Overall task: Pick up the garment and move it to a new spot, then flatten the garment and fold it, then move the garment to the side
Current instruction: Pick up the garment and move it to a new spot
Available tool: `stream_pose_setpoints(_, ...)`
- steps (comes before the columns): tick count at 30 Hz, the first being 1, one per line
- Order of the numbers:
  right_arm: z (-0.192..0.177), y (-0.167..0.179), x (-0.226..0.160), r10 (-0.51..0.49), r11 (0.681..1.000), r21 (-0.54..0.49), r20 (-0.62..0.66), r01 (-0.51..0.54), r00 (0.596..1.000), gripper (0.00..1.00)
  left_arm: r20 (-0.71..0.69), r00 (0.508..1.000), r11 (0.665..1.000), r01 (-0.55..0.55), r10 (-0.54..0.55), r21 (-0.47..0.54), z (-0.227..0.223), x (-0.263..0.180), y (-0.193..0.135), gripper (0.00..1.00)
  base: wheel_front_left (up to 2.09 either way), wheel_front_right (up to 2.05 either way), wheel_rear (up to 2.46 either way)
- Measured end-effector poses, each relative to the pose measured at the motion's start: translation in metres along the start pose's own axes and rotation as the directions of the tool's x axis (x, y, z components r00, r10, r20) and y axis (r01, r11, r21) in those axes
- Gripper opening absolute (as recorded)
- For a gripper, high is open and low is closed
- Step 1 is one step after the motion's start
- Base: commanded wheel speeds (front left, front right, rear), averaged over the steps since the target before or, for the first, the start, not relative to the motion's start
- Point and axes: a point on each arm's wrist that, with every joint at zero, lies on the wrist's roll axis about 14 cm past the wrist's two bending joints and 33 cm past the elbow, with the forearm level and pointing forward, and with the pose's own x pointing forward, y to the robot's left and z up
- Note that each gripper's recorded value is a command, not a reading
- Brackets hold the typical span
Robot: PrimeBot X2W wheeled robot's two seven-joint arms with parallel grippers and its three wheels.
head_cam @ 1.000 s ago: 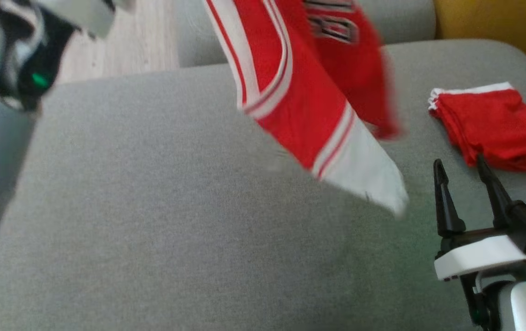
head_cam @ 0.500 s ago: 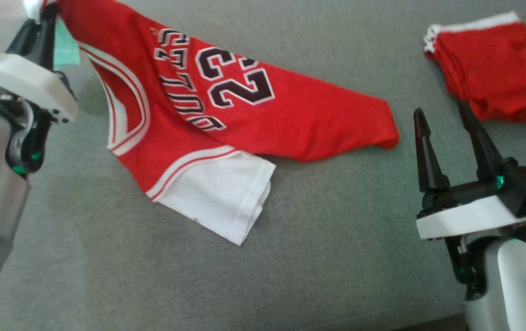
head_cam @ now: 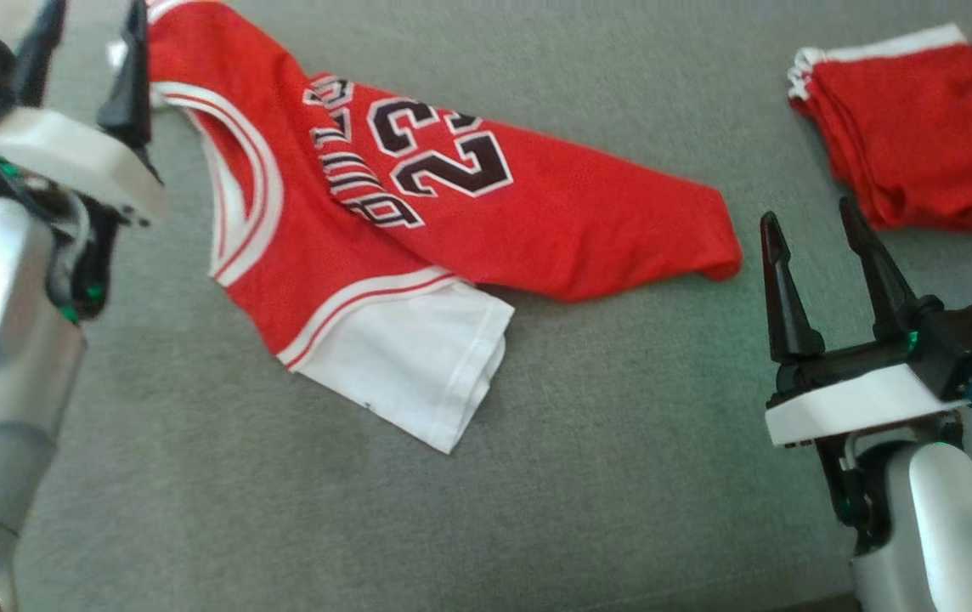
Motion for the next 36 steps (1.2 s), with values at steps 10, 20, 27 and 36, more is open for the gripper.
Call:
stream_pose_setpoints(10, 0.012, 0.01, -0.028, 0.021, 1.0, 0.02, 0.034, -0.022, 0.999, 1.0, 0.041, 0.996, 0.993, -0.078, 0.082, -0.088, -0.021, -0.095, -0.011, 1.0, 0.0, 0.0, 0.0)
stream_pose_setpoints(20, 0.002, 0.025, -0.067, 0.061, 0.997, 0.045, 0.012, -0.061, 0.998, 1.0, 0.052, 0.969, 0.954, -0.229, 0.243, -0.195, -0.057, -0.206, -0.034, 1.0, 0.0, 0.0, 0.0)
stream_pose_setpoints(27, -0.003, 0.036, -0.081, 0.095, 0.992, 0.081, 0.014, -0.096, 0.995, 1.0, 0.045, 0.956, 0.934, -0.272, 0.29, -0.231, -0.071, -0.244, -0.053, 1.0, 0.0, 0.0, 0.0)
stream_pose_setpoints(36, -0.021, 0.044, -0.095, 0.114, 0.987, 0.114, -0.024, -0.111, 0.993, 1.0, -0.008, 0.957, 0.929, -0.283, 0.289, -0.238, -0.093, -0.265, -0.071, 1.0, 0.0, 0.0, 0.0)
